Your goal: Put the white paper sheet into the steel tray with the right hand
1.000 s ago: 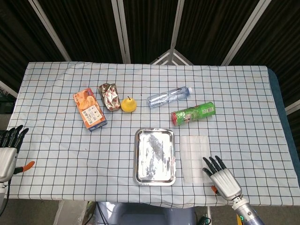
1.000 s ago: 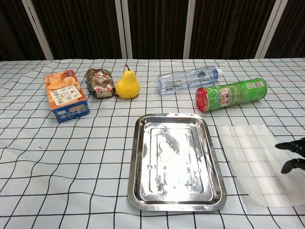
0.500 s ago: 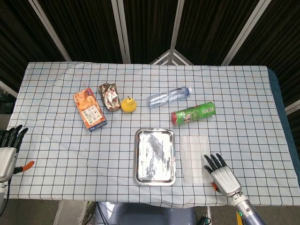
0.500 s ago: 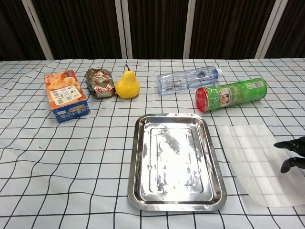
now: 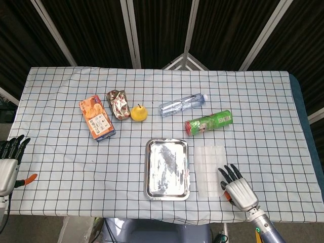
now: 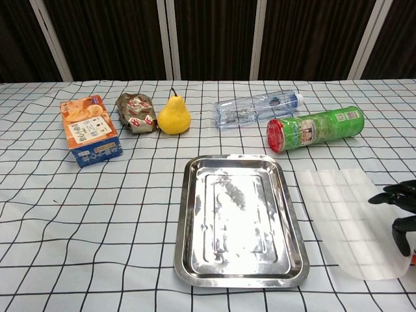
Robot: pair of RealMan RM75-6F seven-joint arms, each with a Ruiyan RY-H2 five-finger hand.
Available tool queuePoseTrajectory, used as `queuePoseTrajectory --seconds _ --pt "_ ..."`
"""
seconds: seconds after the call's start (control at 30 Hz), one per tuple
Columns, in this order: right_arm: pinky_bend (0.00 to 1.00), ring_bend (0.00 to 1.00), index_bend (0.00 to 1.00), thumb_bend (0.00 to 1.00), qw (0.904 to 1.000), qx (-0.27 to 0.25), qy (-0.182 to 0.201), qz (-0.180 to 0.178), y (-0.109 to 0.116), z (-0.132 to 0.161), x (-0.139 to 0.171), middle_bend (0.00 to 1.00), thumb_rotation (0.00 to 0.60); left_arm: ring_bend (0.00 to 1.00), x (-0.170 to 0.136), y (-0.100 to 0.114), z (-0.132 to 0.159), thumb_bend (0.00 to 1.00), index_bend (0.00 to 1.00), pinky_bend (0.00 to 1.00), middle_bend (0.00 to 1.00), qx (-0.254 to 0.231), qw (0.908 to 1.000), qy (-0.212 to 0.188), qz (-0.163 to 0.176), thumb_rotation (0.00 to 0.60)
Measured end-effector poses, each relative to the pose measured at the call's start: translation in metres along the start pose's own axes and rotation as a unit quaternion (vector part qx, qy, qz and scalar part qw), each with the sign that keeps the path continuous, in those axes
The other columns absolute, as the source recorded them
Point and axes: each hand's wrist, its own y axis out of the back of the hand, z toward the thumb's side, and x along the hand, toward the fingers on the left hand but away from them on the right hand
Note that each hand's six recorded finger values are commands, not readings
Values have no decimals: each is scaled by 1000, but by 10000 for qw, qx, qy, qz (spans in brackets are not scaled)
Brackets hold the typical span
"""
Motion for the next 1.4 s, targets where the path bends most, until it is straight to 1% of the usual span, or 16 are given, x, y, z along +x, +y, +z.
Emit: queuePoseTrajectory --seconds 0.2,0.37,0.47,0.6,0.7,0.8,0.93,1.0,1.13,1.3,1.4 --pt "0 0 593 559 10000 -38 46 -74 3 2 1 162 600 0 0 0 0 65 0 0 0 -1 10000 4 -3 600" --pt "0 0 597 564 9994 -189 116 -264 15 7 1 165 600 0 0 0 0 65 0 0 0 -7 10000 3 -4 600" --pt "0 0 597 564 9984 -307 188 -437 27 12 -1 166 600 0 0 0 0 65 0 0 0 -6 10000 2 -4 600" --pt "0 0 597 566 9954 -484 342 -756 52 23 -5 166 600 0 0 0 0 65 0 0 0 -3 10000 2 -1 600" --pt "0 0 597 566 9910 -664 506 -1050 76 36 -9 166 600 0 0 0 0 65 0 0 0 -3 10000 1 0 600" --pt "0 0 597 568 9845 -852 707 -1361 103 53 -13 166 600 0 0 0 0 65 0 0 0 6 10000 -6 -1 600" --pt "0 0 597 571 9726 -1022 1025 -1818 140 76 -20 168 600 0 0 0 1 65 0 0 0 5 10000 -17 2 600" --pt "0 0 597 571 9667 -1077 1156 -2012 155 86 -26 168 600 0 0 0 1 65 0 0 0 8 10000 -25 5 600" --pt "0 0 597 571 9585 -1307 1304 -2171 171 104 -39 170 600 0 1 0 1 65 0 0 0 11 10000 -35 -2 600" --pt "0 0 597 581 9512 -1576 1394 -2259 182 122 -50 174 600 0 1 -1 2 65 0 0 0 24 10000 -61 -14 600" --pt "0 0 598 582 9483 -1631 1435 -2313 186 132 -57 176 600 0 1 -1 2 65 0 0 0 20 10000 -69 -18 600"
